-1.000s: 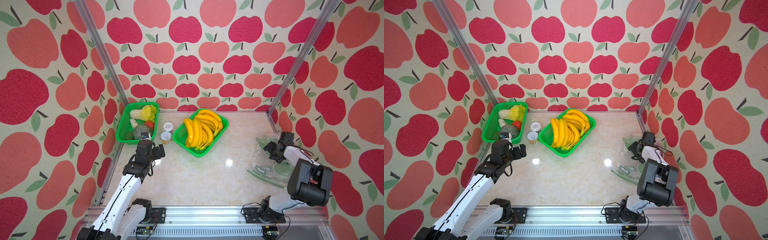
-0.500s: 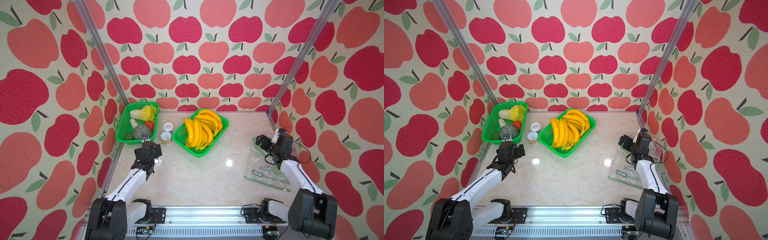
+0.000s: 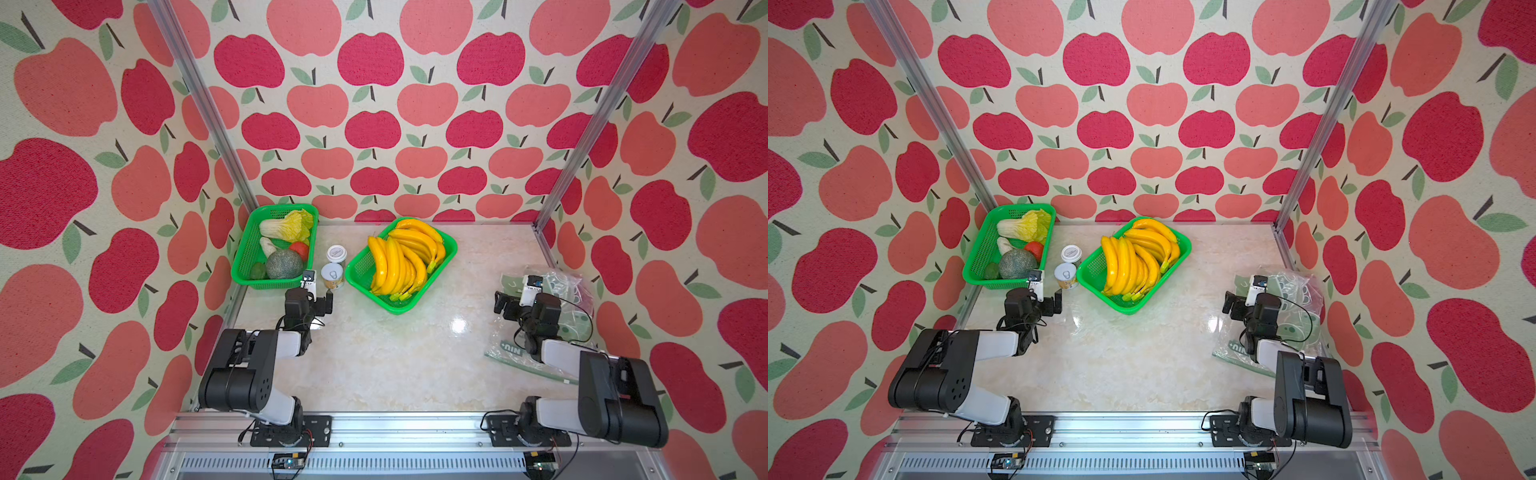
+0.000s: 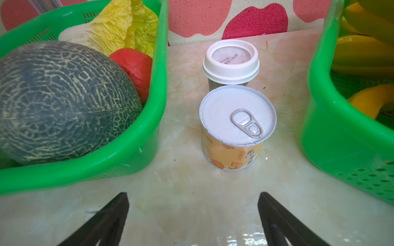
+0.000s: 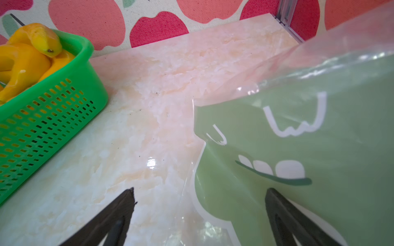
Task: Open the zip-top bag and take out the banana
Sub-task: Reset both arms
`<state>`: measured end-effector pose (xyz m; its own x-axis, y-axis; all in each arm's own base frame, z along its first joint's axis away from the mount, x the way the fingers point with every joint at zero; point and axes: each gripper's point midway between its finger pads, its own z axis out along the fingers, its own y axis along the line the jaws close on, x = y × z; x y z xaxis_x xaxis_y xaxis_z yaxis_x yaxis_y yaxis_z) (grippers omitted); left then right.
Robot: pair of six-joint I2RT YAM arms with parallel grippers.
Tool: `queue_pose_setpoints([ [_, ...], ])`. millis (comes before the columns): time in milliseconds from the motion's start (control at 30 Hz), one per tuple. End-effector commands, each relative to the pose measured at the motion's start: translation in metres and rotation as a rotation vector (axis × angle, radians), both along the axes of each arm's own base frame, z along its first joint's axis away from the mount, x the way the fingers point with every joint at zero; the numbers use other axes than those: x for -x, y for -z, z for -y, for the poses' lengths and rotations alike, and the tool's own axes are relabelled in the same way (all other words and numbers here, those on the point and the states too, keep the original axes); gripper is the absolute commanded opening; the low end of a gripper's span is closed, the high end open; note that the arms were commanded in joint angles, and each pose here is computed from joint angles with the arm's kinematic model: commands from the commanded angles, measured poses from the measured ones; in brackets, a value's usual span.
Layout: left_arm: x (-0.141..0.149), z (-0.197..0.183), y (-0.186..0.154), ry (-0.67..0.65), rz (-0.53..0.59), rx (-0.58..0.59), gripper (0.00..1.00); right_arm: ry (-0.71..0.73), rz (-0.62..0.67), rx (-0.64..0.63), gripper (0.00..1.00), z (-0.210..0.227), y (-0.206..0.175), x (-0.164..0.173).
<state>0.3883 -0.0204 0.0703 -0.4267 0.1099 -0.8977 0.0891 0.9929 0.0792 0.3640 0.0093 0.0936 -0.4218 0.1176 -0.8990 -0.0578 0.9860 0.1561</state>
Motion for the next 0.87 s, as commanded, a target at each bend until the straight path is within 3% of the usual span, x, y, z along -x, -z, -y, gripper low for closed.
queue_pose_setpoints([
  [0, -0.007, 0.01, -0.011, 0.085, 0.054, 0.031, 0.98, -0.137, 0.142, 0.022, 0.99, -0.018, -0.026, -0.009],
  [133, -0.007, 0.008, -0.01, 0.08, 0.041, 0.042, 0.98, -0.194, 0.209, 0.003, 0.99, -0.027, -0.011, -0.009],
  [300, -0.009, 0.005, -0.01, 0.082, 0.031, 0.07, 0.98, -0.029, 0.134, 0.088, 0.99, -0.011, -0.001, -0.024],
  [833, -0.009, 0.005, -0.01, 0.081, 0.031, 0.072, 0.98, -0.03, 0.125, 0.112, 0.99, -0.014, -0.001, -0.026],
])
